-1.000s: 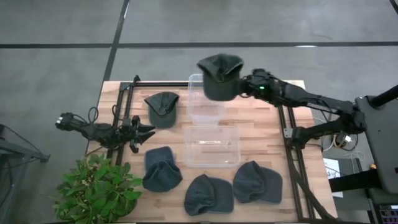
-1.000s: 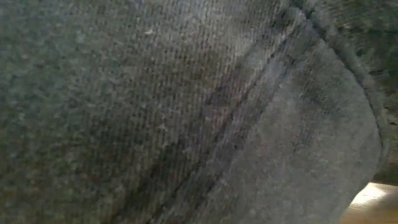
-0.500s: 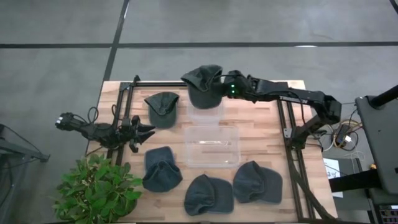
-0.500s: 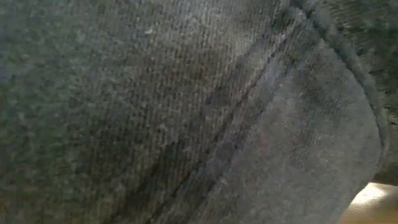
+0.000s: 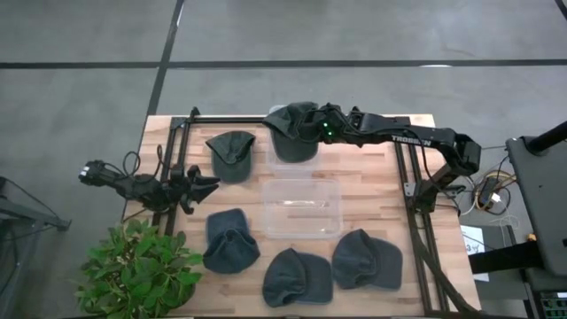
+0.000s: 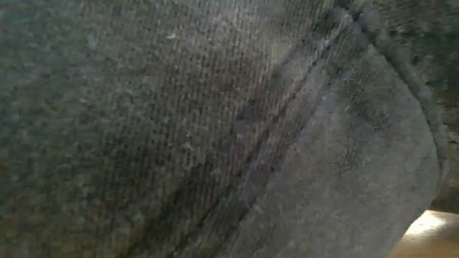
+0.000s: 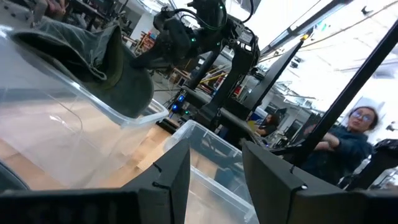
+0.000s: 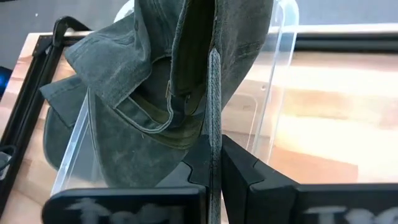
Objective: Pick & Place hat
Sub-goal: Put the right gray cap into the top transparent bin, then put the gray cap into the top transparent bin
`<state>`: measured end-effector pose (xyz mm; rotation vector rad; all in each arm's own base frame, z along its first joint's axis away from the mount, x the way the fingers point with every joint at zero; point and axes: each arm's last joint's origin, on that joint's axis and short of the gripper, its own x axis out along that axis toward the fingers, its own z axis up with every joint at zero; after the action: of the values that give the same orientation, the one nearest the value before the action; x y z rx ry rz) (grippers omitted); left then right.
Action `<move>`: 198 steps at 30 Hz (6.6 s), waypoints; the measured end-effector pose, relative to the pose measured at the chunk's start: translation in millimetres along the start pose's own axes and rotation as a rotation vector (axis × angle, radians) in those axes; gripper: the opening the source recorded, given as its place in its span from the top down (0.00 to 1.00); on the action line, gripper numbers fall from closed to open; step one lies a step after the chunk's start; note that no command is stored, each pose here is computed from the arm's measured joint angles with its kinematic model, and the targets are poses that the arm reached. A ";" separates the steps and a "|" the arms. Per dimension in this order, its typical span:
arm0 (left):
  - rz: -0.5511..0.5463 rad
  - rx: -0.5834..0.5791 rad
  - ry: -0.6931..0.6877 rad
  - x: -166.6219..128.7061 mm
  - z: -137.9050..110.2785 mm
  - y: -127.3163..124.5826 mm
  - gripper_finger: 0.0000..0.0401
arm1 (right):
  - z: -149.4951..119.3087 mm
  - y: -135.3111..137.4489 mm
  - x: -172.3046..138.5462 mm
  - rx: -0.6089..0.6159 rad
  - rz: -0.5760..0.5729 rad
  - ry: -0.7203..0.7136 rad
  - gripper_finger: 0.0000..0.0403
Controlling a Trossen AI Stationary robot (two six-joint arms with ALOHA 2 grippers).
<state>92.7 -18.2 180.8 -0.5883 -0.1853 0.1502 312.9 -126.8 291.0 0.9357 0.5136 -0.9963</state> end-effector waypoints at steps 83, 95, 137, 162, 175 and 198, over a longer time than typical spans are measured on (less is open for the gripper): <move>1.193 -0.315 0.254 23.2 36.7 23.7 0.65 | 18.2 37.6 -58.3 -0.147 0.294 -0.051 0.48; 1.258 -0.418 0.306 25.5 24.1 63.7 0.65 | 12.8 41.0 -60.2 -0.161 0.308 -0.042 0.48; 1.161 -0.364 0.387 61.6 21.6 86.0 0.97 | 13.1 41.0 -60.3 -0.180 0.308 -0.047 0.48; 1.008 -0.109 0.020 60.0 144.7 2.9 0.98 | 17.9 52.8 -65.6 -0.246 0.481 -0.061 0.48; 0.702 -0.223 -0.140 84.2 169.0 -12.4 0.98 | 23.6 66.6 -62.4 -0.178 0.615 -0.117 0.48; 0.610 -0.256 -0.037 140.6 150.9 1.6 0.98 | 30.6 66.5 -45.1 -0.104 0.547 -0.198 0.48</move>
<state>196.8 91.1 321.3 -0.8857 -0.0555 0.7366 348.7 -116.6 368.5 0.8116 0.1250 -0.5502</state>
